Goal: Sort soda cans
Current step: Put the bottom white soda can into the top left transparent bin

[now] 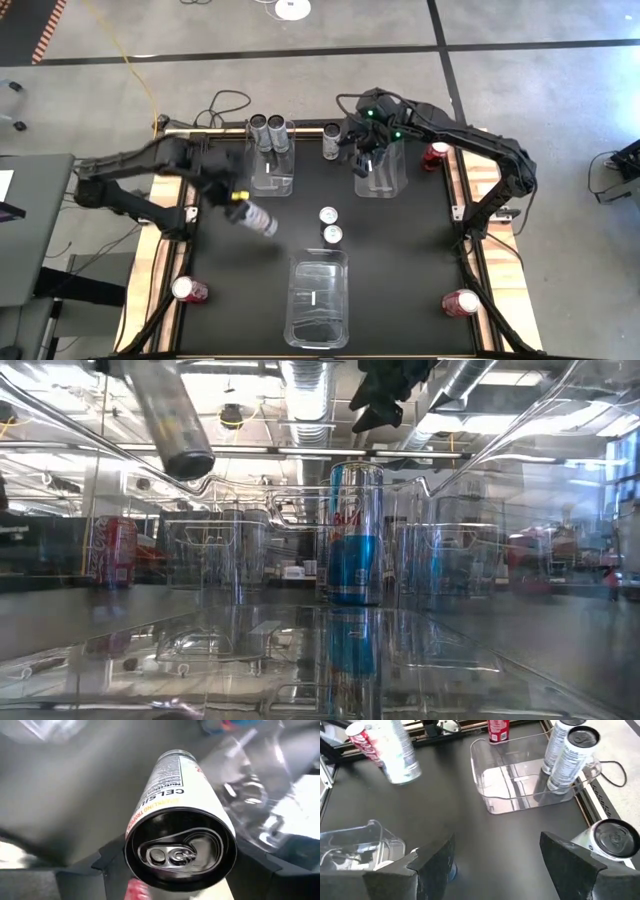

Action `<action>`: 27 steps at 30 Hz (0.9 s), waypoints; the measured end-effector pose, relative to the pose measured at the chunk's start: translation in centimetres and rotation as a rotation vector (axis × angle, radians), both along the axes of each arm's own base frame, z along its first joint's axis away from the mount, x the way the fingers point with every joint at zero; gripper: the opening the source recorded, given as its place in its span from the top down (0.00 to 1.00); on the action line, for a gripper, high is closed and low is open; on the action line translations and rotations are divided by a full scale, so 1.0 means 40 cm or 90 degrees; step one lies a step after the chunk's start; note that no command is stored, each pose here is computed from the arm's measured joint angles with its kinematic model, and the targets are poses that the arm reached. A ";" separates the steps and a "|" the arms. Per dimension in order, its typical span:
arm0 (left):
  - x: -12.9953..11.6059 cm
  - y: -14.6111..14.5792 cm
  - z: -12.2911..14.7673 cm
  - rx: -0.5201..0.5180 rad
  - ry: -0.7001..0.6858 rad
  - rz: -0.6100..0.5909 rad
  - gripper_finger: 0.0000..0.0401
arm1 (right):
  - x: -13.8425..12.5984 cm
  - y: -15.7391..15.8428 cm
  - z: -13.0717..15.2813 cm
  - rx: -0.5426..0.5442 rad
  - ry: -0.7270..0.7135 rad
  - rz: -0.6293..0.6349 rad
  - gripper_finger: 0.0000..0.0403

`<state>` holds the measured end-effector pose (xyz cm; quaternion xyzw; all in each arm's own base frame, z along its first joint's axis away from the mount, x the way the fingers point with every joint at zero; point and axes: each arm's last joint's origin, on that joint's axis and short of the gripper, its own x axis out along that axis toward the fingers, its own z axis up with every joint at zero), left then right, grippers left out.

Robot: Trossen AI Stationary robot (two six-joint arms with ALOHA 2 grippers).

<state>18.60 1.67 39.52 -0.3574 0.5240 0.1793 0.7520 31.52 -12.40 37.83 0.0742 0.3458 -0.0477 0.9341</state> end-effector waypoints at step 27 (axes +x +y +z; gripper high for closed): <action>0.162 0.450 -0.085 0.206 0.247 0.023 0.37 | -0.024 0.075 -0.012 0.039 0.107 -0.036 0.23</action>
